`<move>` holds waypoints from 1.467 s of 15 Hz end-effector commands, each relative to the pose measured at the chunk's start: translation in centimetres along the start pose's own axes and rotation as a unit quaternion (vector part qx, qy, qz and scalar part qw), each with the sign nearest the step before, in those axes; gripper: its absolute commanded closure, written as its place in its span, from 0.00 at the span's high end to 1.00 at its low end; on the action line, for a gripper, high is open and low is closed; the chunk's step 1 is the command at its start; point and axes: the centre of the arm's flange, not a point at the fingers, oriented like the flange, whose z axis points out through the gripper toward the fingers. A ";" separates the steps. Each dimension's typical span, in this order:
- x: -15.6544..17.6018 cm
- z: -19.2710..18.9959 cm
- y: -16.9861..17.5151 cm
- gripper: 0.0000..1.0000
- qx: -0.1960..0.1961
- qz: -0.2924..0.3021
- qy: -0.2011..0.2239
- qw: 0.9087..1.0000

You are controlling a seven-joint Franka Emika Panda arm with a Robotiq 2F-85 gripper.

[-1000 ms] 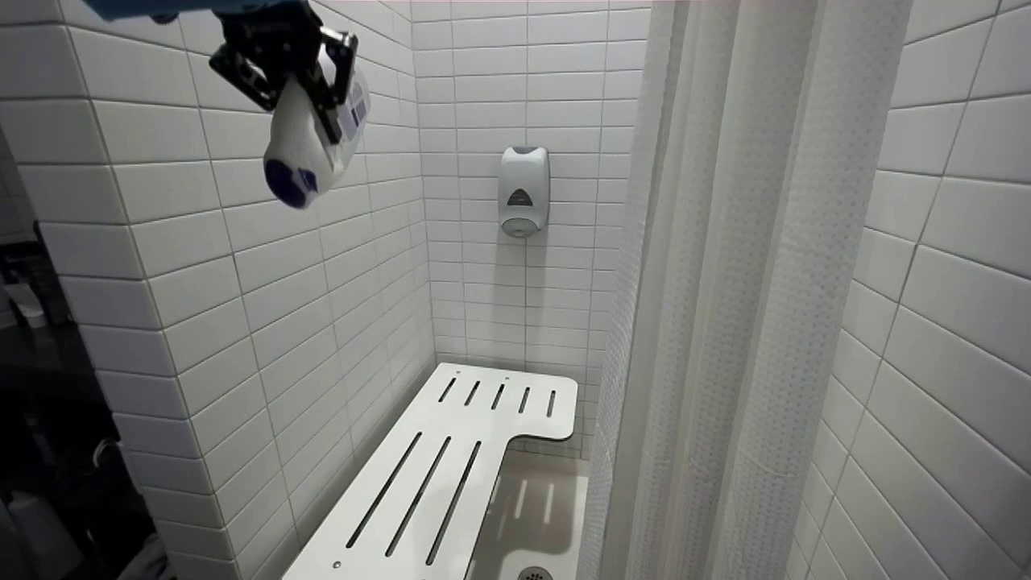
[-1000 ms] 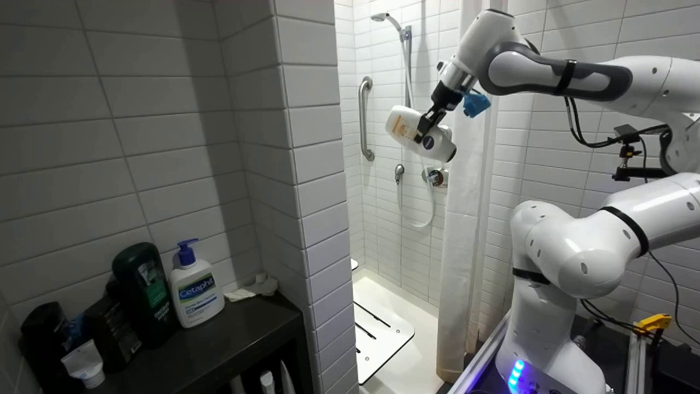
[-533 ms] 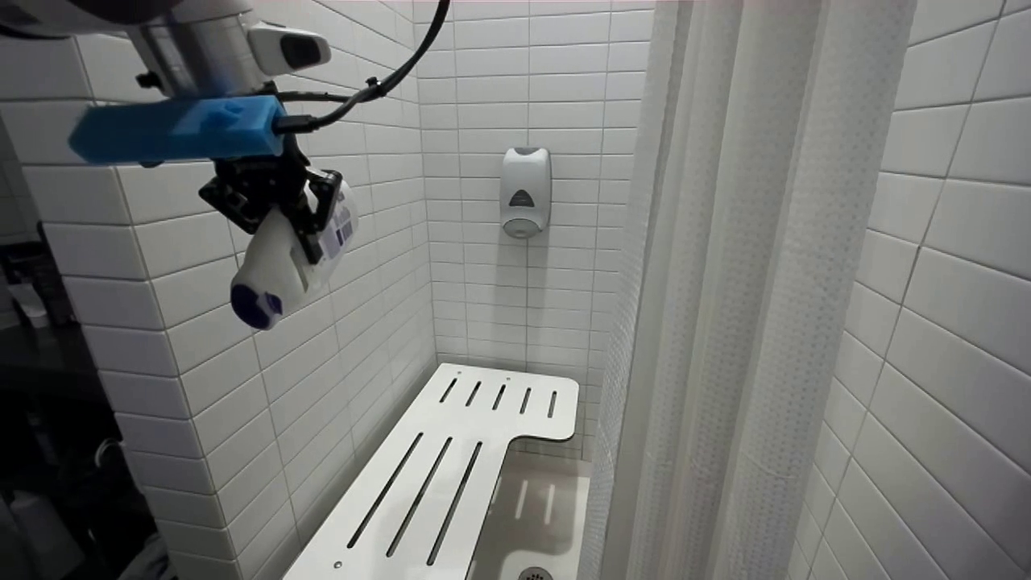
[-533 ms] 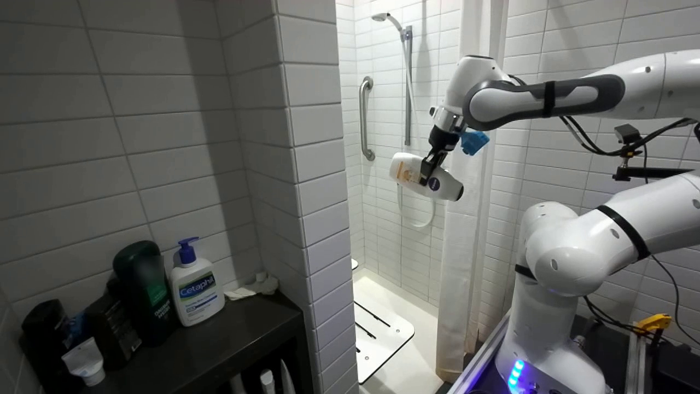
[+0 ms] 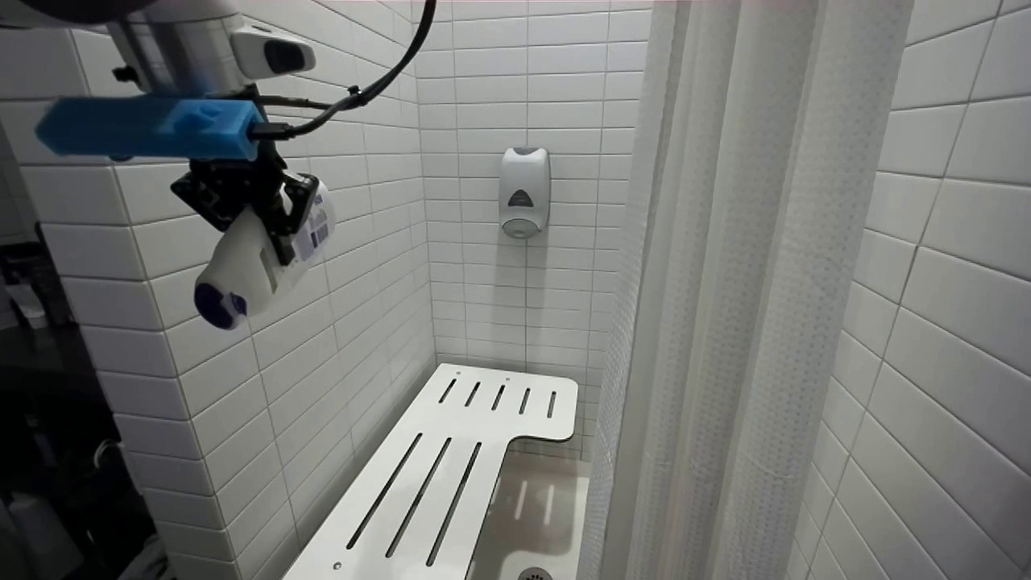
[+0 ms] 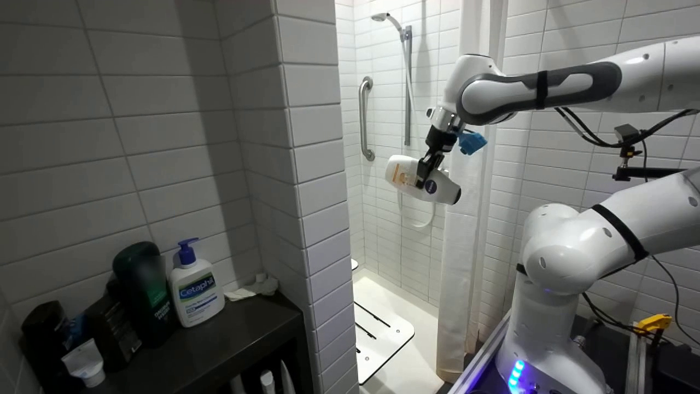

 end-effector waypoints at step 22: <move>15.8 6.1 7.2 0.05 0.253 0.160 -0.214 0.930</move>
